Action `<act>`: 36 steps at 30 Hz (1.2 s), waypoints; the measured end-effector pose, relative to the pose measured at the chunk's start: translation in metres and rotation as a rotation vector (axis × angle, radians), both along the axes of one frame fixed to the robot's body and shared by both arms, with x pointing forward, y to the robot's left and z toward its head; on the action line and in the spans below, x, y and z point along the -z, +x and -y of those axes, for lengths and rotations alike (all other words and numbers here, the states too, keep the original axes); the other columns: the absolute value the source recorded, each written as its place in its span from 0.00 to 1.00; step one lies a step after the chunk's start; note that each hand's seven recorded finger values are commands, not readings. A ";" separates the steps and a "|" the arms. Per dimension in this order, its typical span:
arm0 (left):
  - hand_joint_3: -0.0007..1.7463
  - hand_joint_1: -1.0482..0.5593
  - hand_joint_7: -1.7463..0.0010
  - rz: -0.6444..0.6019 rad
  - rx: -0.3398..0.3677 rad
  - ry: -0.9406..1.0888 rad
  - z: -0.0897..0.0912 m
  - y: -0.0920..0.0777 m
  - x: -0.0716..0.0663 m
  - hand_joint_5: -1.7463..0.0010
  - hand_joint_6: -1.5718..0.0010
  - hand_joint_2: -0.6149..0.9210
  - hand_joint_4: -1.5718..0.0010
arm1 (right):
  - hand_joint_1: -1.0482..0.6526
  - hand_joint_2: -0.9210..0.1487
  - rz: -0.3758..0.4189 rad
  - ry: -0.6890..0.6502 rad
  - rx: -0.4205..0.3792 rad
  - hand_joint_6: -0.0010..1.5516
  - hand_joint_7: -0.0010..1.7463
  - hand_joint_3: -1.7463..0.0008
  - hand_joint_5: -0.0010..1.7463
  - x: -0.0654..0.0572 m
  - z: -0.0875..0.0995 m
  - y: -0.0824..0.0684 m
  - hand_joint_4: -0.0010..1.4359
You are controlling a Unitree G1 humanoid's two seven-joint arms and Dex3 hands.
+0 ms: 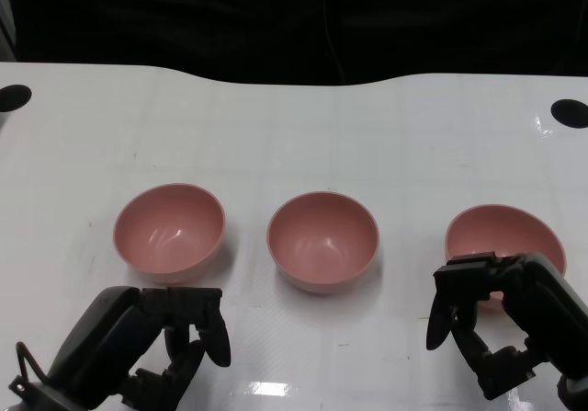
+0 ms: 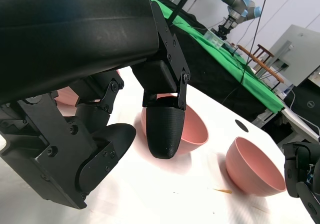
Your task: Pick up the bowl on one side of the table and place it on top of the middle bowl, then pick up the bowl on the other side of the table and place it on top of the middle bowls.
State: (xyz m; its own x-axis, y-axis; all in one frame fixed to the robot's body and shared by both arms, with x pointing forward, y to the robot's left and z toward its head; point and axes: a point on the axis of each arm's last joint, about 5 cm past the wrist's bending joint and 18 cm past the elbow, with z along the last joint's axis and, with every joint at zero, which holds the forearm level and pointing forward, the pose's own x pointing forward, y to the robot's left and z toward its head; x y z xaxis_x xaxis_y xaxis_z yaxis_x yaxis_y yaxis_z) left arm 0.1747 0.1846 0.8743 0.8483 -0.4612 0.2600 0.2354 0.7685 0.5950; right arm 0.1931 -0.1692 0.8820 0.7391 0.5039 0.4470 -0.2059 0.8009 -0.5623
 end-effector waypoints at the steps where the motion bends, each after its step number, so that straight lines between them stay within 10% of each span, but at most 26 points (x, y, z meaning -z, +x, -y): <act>1: 0.88 0.64 0.25 0.000 0.000 0.000 0.000 0.000 0.000 0.10 0.43 0.54 0.42 | 0.83 0.84 0.000 0.000 0.000 0.65 0.72 0.03 0.96 0.000 0.000 0.000 0.72; 17: 0.81 0.65 0.32 0.000 -0.010 -0.002 -0.001 0.000 0.001 0.11 0.44 0.61 0.46 | 0.84 0.86 0.000 -0.002 0.000 0.65 0.73 0.02 0.97 0.000 0.000 0.000 0.73; 29: 0.16 0.55 0.85 0.002 -0.161 -0.025 0.000 0.001 0.002 0.38 0.47 0.93 0.62 | 0.84 0.86 0.000 -0.004 -0.003 0.65 0.73 0.01 0.96 0.000 -0.001 0.000 0.73; 36: 0.03 0.48 0.96 0.017 -0.232 0.091 0.002 0.002 -0.004 0.54 0.56 0.98 0.67 | 0.84 0.87 0.000 -0.002 -0.004 0.66 0.73 0.00 0.97 0.000 -0.002 0.000 0.73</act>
